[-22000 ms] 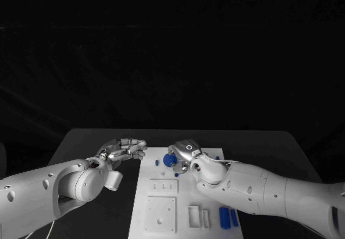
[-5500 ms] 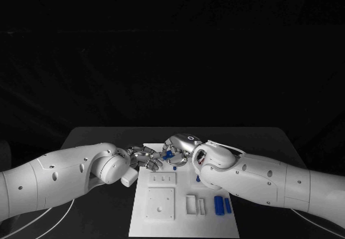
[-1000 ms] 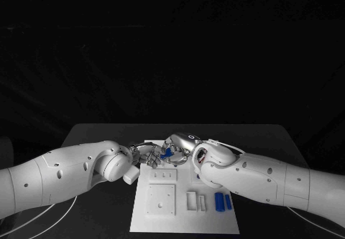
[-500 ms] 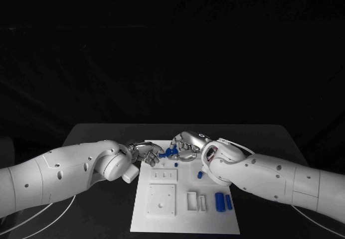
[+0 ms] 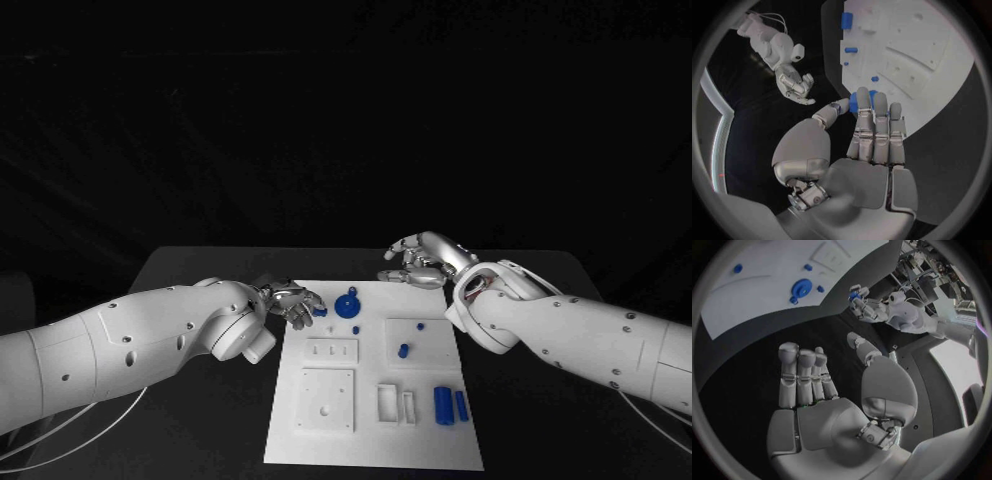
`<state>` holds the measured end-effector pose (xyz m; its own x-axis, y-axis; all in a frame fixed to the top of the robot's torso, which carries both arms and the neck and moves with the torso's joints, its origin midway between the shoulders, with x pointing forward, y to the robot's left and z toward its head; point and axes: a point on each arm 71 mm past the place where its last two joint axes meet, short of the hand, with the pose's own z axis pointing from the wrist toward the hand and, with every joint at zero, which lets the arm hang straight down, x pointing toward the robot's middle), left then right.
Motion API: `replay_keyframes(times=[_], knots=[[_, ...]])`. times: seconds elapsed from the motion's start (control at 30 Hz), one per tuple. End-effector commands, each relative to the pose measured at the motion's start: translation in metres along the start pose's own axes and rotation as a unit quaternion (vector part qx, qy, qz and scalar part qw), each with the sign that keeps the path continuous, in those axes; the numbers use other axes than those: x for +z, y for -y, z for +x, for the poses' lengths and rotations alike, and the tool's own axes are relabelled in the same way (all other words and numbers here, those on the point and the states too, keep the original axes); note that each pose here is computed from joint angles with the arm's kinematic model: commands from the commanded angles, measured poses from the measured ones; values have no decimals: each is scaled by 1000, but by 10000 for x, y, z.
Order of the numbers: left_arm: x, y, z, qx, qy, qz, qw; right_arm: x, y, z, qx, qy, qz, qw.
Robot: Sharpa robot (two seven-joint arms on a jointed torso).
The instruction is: Assemble the parts on the task board
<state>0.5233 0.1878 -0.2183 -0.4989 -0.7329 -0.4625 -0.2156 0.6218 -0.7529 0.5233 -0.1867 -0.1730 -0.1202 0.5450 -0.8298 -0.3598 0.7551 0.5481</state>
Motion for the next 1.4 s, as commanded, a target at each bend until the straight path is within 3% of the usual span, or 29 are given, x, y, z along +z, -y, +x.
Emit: replay_keyframes(times=[0.03,0.17,0.4,0.67,0.87,1.4], knots=[[17,-12,-2,72,27,-6,997,-5,83,-117,27,21,10,999],[36,16,53,100,32,-9,994,-6,171,-188,22,27,20,999],[121,154,158,126,60,-8,990,22,248,-235,19,31,30,999],[184,155,328,161,76,2,984,56,305,-276,13,37,39,998],[224,114,402,172,79,-2,982,72,317,-277,11,35,41,998],[301,-99,621,169,69,-18,983,84,331,-297,9,36,44,998]])
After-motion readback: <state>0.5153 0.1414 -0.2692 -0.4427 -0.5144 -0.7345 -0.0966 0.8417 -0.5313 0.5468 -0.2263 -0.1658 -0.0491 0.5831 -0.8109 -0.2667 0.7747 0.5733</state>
